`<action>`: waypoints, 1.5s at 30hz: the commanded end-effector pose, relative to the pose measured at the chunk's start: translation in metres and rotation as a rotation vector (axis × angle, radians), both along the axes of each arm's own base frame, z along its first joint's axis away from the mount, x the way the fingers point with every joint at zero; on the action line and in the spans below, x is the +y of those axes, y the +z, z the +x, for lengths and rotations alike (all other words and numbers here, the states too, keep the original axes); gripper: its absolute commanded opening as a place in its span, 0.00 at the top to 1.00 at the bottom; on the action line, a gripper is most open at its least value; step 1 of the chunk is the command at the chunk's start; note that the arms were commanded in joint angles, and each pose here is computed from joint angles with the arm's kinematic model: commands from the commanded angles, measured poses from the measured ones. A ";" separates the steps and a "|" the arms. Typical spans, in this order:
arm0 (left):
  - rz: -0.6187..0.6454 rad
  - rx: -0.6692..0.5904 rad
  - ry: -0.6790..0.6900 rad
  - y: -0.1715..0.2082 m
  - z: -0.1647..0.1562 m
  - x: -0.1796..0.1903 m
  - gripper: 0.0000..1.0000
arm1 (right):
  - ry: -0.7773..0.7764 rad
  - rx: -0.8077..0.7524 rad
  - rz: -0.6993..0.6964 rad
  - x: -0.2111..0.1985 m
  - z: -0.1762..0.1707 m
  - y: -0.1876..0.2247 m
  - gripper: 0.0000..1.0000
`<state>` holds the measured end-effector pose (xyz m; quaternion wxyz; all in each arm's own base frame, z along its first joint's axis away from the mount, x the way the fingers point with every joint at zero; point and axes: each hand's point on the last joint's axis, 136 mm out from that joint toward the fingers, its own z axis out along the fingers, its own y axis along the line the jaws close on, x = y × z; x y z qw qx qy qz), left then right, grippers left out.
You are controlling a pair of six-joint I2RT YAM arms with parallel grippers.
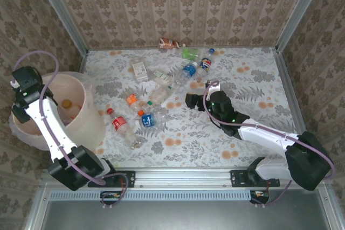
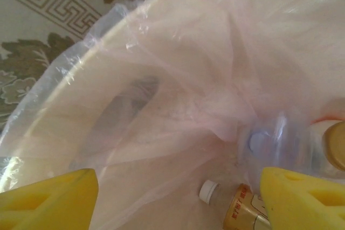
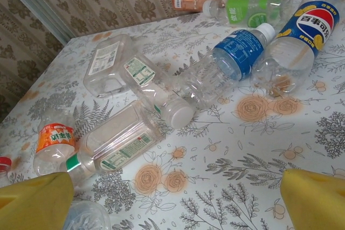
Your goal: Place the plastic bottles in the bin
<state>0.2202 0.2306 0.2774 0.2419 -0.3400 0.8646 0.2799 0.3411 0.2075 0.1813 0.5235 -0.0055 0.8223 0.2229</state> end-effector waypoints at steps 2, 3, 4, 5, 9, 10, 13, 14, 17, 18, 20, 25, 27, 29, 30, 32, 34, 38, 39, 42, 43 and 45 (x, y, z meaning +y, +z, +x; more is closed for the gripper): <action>0.008 -0.066 -0.013 0.019 0.008 -0.011 0.19 | -0.037 -0.007 -0.012 -0.009 0.001 0.007 0.00; 0.027 -0.071 -0.007 0.024 0.008 -0.011 0.19 | -0.041 -0.004 -0.014 -0.010 0.000 0.006 0.00; 0.056 -0.085 -0.002 0.030 0.008 -0.012 0.19 | -0.039 -0.004 -0.013 -0.011 -0.001 0.006 0.00; 0.075 -0.105 -0.004 0.035 0.009 -0.014 0.18 | -0.041 -0.003 -0.012 -0.012 -0.002 0.006 0.00; 0.107 -0.197 -0.023 0.058 0.011 -0.026 0.16 | -0.054 -0.001 -0.010 -0.017 -0.006 0.003 0.00; 0.107 -0.220 -0.034 0.063 0.012 -0.031 0.15 | -0.054 -0.002 -0.012 -0.018 -0.006 0.002 0.00; 0.098 -0.316 -0.105 0.081 0.019 -0.054 0.12 | -0.032 -0.009 -0.033 -0.016 -0.008 0.000 0.00; 0.110 -0.347 -0.136 0.088 0.023 -0.064 0.10 | -0.021 -0.007 -0.042 -0.015 -0.009 -0.002 0.00; 0.173 -0.382 -0.224 0.107 0.029 -0.094 0.04 | 0.022 -0.011 -0.059 -0.010 -0.012 -0.003 0.00; 0.181 -0.396 -0.257 0.112 0.032 -0.104 0.02 | 0.041 -0.010 -0.067 -0.008 -0.013 -0.004 0.00; 0.169 -0.432 -0.327 0.117 0.038 -0.125 0.00 | 0.083 -0.013 -0.080 -0.002 -0.015 -0.005 0.00; 0.128 -0.493 -0.514 0.124 0.059 -0.179 0.00 | 0.172 -0.017 -0.103 0.011 -0.019 -0.007 0.00; 0.135 -0.485 -0.593 0.126 0.068 -0.203 0.00 | 0.181 -0.014 -0.098 0.013 -0.019 -0.008 0.00; 0.136 -0.476 -0.697 0.125 0.079 -0.232 0.00 | 0.187 -0.007 -0.095 0.015 -0.019 -0.009 0.00; 0.132 -0.475 -0.752 0.124 0.083 -0.248 0.00 | 0.184 -0.003 -0.094 0.015 -0.019 -0.010 0.00; 0.110 -0.467 -0.905 0.117 0.093 -0.289 0.00 | 0.170 -0.003 -0.085 0.014 -0.018 -0.010 0.00; 0.066 -0.453 -1.054 0.107 0.099 -0.326 0.00 | 0.149 -0.006 -0.081 0.011 -0.017 -0.011 0.00; -0.058 -0.339 -1.388 0.068 0.096 -0.399 0.00 | 0.106 -0.011 -0.087 0.001 -0.017 -0.012 0.00; -0.074 -0.295 -1.457 0.056 0.092 -0.412 0.00 | 0.098 -0.011 -0.091 -0.001 -0.017 -0.013 0.00; -0.114 -0.108 -1.662 0.009 0.075 -0.442 0.00 | 0.068 -0.013 -0.102 -0.010 -0.020 -0.014 0.00; -0.140 -0.036 -1.723 -0.009 0.067 -0.451 0.00 | 0.056 -0.017 -0.106 -0.013 -0.021 -0.014 0.00; -0.164 0.095 -1.775 -0.038 0.059 -0.459 0.00 | 0.033 -0.023 -0.110 -0.019 -0.022 -0.014 0.00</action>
